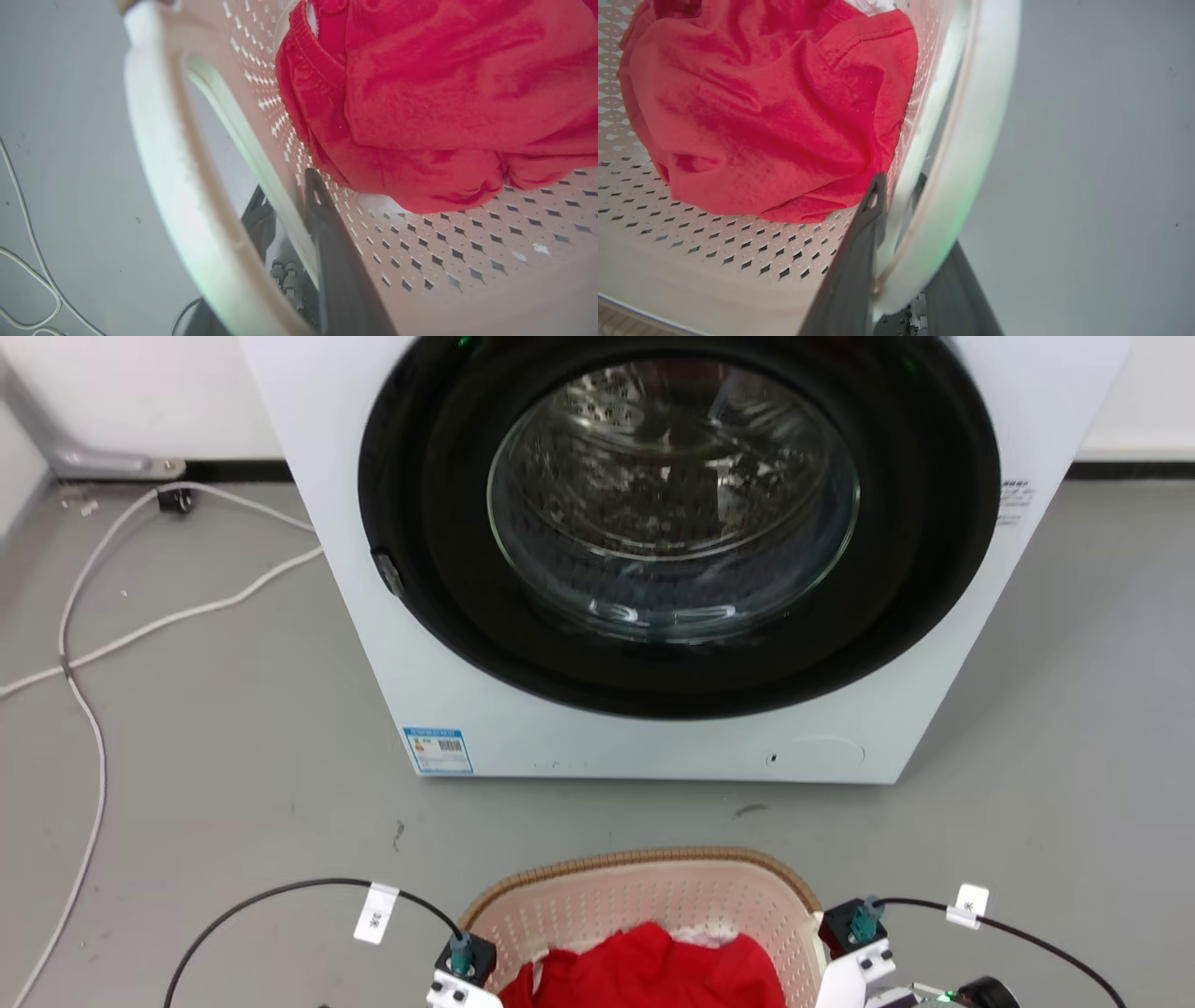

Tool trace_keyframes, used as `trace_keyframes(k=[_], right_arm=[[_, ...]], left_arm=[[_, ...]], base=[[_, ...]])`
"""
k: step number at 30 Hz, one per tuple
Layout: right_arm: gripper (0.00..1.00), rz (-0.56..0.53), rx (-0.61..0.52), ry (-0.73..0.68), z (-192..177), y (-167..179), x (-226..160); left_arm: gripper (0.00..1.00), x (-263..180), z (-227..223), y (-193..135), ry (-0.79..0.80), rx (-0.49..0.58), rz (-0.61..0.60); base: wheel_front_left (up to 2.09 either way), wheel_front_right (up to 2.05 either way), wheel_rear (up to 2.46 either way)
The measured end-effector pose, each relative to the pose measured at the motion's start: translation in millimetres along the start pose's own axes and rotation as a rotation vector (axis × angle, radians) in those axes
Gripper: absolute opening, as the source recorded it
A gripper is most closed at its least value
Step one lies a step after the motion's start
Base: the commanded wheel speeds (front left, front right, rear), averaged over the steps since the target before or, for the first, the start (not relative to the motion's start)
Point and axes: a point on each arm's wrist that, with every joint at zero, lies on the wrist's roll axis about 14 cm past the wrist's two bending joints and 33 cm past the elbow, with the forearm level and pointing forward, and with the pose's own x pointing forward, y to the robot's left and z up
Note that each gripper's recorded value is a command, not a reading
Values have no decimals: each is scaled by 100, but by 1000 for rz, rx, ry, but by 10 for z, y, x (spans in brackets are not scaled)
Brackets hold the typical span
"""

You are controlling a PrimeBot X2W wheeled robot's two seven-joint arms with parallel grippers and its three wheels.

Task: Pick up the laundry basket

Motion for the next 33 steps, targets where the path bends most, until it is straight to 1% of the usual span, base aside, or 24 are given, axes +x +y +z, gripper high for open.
trace_keyframes(k=[9,18,33], right_arm=[[0,4,-35,9,-35,56,-125],[0,21,-43,80,-174,126,-194],[0,26,-40,108,-254,119,-230]], left_arm=[[0,-137,-48,-44,15,7,-11],[0,-207,-172,-111,73,6,-36],[0,-222,-247,-186,95,8,-61]], base=[[0,0,0],[0,0,0],[0,0,0]])
